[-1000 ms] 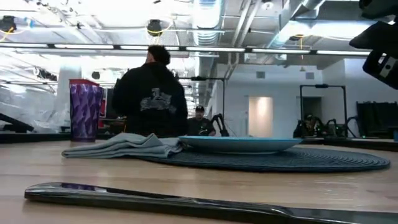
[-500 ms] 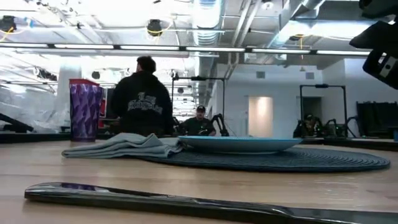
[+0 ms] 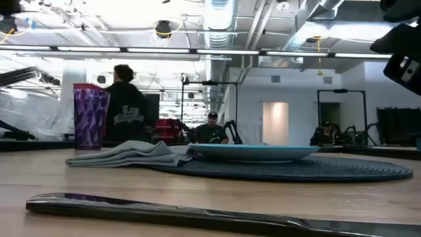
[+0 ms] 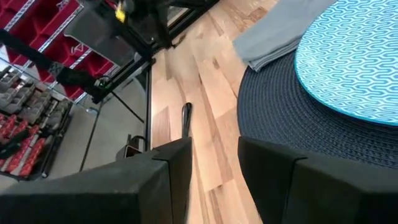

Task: Set table place
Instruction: Put the black fork on the gray napkin

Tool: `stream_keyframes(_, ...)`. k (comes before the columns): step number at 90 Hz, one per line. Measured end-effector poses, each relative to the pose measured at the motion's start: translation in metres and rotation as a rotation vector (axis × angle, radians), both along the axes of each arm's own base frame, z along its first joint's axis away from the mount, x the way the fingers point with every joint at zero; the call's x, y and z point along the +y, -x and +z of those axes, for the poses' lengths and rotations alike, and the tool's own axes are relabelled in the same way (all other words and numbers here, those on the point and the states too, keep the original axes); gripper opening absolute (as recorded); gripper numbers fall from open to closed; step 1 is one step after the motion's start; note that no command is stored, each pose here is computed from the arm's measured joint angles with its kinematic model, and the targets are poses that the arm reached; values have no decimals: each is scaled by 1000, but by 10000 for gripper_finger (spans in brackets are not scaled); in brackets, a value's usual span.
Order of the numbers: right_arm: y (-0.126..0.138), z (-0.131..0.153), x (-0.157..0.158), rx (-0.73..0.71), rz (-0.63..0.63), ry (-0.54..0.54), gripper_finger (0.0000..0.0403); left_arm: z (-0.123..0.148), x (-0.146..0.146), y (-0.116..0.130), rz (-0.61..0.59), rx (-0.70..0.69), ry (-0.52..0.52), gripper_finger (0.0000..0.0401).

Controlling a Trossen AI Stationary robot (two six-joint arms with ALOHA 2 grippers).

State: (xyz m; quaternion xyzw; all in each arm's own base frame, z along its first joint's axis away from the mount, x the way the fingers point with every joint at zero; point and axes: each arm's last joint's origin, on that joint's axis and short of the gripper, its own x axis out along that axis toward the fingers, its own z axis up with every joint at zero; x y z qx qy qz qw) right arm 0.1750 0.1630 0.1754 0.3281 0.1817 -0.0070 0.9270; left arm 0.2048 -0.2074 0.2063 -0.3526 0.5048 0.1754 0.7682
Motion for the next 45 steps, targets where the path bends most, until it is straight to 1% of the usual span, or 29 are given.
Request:
stream_keyframes(8,0,0,0,3,0,4,118,7,16,-12,97,-41,10,0)
stream_keyframes(18,0,-1,0,9,1,11,118,10,38,-27,189,-42,10,0)
stream_keyframes(31,1,-3,-1,26,1,29,118,12,73,-53,367,-90,28,0)
stream_keyframes(39,1,-3,-1,27,1,29,118,15,91,-68,399,-144,38,0)
stream_keyframes(45,1,-3,-1,28,2,28,118,15,105,-74,425,-158,16,0)
